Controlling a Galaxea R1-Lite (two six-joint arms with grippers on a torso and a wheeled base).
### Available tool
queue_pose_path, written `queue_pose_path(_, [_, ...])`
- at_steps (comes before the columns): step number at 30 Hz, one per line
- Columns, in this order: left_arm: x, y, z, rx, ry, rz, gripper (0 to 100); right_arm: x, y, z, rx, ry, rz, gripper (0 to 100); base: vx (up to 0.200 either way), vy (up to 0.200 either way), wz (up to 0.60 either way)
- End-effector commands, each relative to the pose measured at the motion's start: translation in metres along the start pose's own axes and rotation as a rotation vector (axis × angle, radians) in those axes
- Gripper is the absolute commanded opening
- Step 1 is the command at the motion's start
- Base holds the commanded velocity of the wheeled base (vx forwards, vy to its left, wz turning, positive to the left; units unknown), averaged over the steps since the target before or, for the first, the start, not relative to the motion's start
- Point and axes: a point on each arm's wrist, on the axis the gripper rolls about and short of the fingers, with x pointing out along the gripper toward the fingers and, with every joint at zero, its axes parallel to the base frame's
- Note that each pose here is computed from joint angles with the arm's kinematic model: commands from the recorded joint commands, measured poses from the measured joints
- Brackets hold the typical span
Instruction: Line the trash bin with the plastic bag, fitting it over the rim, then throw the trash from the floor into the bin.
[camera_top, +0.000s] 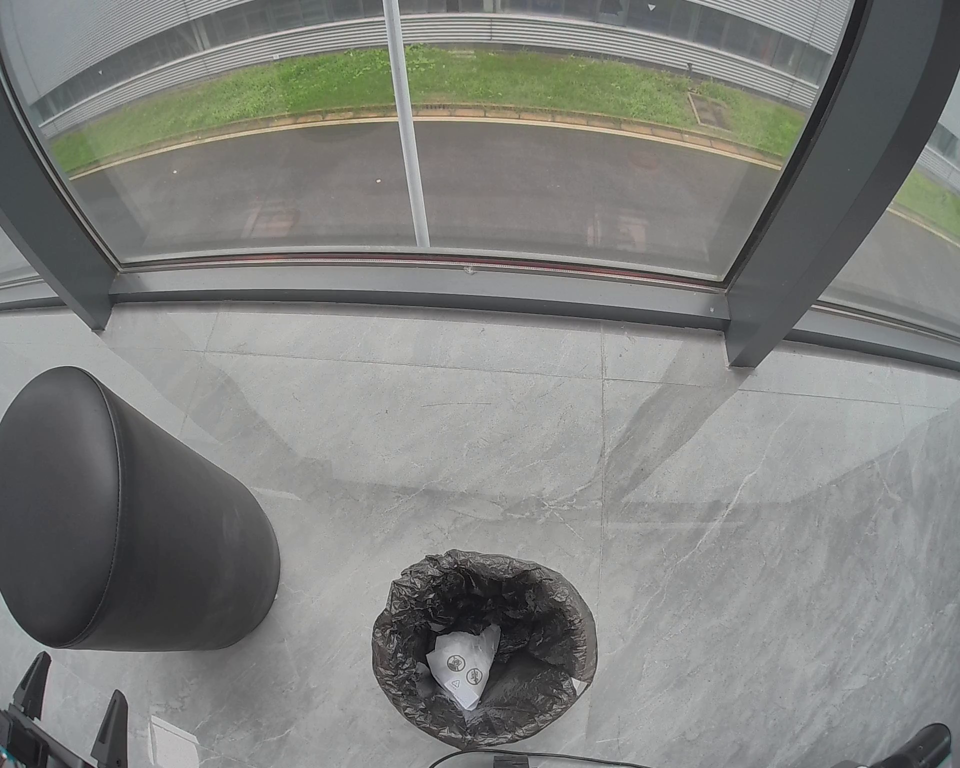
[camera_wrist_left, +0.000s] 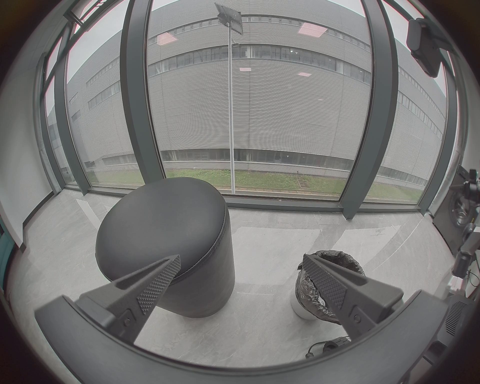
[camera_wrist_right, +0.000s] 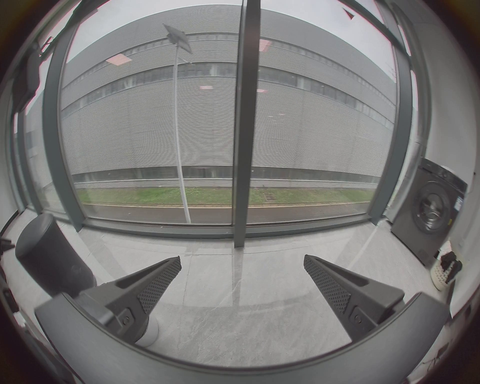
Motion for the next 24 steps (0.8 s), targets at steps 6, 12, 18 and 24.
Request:
queue_pose_path(6, [-0.0002,0.0,-0.0044,0.0,-0.002,0.0,100,0.0166,0.0048,-0.0487,-0.02,0.063,0.133,100,0.0,0.0,0.0])
queue_pose_path(12, [-0.0002,0.0,-0.0044,0.0,-0.002,0.0,100,0.0163,0.006,-0.0509,-0.047,0.082,0.194,100,0.0,0.0,0.0])
queue_pose_path(18, [-0.0002,0.0001,-0.0044,0.0,-0.002,0.001,100,0.0158,0.0072,-0.0544,-0.068,0.112,0.256,100,0.0,0.0,0.0])
queue_pose_path(24, [-0.0002,0.0,-0.0044,0.0,-0.002,0.0,100,0.0158,0.0072,-0.0544,-0.059,0.113,0.255,100,0.0,0.0,0.0])
